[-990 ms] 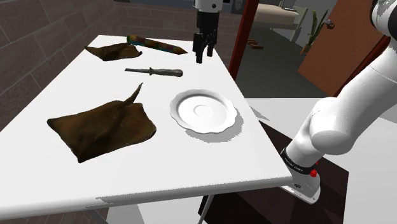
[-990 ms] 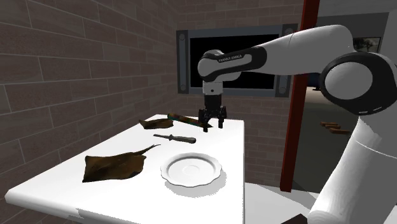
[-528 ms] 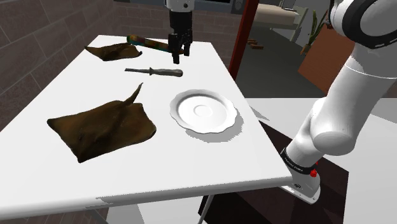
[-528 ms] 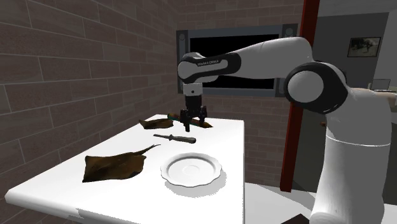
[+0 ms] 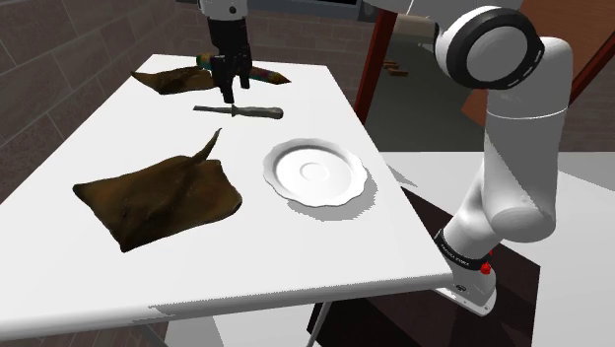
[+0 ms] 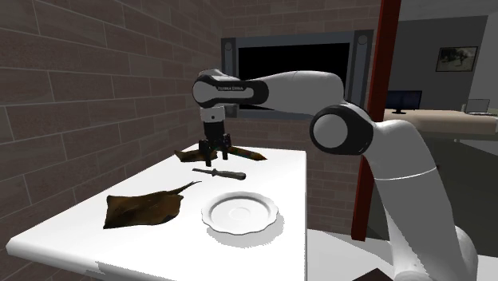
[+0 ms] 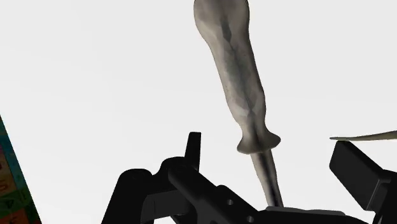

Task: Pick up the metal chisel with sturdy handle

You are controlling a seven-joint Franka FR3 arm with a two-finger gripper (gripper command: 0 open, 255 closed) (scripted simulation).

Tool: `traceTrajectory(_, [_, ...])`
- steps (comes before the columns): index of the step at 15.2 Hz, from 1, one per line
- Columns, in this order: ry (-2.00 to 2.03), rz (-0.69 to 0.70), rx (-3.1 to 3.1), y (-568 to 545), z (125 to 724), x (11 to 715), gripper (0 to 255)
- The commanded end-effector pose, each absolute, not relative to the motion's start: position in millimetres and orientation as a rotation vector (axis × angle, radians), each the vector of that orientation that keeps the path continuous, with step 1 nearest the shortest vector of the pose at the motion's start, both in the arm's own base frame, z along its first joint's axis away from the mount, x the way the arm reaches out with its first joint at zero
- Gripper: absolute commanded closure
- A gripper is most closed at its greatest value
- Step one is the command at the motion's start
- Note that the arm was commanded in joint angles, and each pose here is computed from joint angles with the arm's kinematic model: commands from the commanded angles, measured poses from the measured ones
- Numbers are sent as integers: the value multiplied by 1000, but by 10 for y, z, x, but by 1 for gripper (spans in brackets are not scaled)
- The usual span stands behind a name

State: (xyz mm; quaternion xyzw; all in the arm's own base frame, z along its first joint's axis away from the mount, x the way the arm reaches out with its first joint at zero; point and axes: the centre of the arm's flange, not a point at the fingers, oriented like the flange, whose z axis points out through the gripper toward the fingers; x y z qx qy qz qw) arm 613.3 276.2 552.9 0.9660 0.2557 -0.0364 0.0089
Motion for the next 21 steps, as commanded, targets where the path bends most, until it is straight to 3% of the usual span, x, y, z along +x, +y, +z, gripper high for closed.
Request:
traceTrajectory(1, [826, -113, 3008, 2866, 5475, 6202, 0])
traceTrajectory(10, [826, -113, 3008, 2866, 5127, 6202, 0])
traceTrajectory(11, [826, -113, 3008, 2865, 5128, 6202, 255])
traceTrajectory(21, [826, -113, 3008, 2866, 5180, 6201, 255])
